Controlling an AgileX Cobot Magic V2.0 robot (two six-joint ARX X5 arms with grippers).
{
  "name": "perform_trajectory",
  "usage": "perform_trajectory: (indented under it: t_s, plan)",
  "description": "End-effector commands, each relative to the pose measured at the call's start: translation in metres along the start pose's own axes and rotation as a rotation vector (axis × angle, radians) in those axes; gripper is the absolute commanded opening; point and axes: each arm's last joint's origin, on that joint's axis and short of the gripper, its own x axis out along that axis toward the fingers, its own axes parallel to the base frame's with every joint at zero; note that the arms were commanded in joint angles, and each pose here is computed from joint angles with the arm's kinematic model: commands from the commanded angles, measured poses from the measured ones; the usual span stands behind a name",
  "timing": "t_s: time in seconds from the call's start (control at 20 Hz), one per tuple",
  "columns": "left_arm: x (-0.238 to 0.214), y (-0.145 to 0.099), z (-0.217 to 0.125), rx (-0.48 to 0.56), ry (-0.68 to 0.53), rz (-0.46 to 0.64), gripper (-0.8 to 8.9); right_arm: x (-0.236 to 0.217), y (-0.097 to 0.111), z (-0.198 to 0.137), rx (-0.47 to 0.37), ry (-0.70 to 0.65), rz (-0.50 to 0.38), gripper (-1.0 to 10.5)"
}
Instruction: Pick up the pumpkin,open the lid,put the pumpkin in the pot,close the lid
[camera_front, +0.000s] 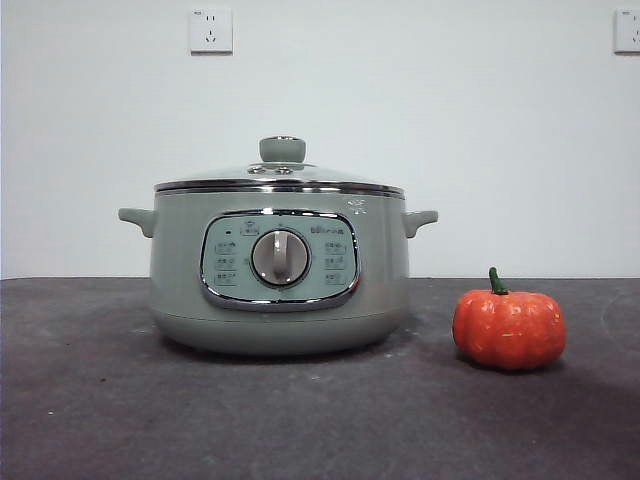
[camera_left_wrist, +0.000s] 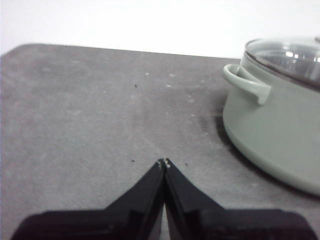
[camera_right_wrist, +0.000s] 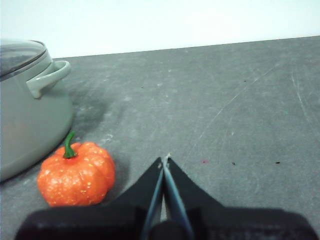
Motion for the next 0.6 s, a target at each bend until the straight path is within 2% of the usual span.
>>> perform_trajectory:
  t_s: [0.05, 0.25, 0.6]
  plan:
    - [0.0013, 0.0008, -0.0047, -0.116, 0.011, -0.002, -0.03, 0.0007, -0.0001, -0.0036, 0.087, 0.014, 0.002, 0.0]
    - [0.0013, 0.0001, -0.0046, -0.179, 0.015, -0.026, -0.03, 0.0007, -0.0002, -0.0036, 0.276, 0.014, 0.000, 0.0]
    - [0.0004, -0.0038, -0.0038, -0.224, 0.046, -0.150, -0.07, -0.0002, 0.0015, -0.0007, 0.348, 0.019, 0.048, -0.1]
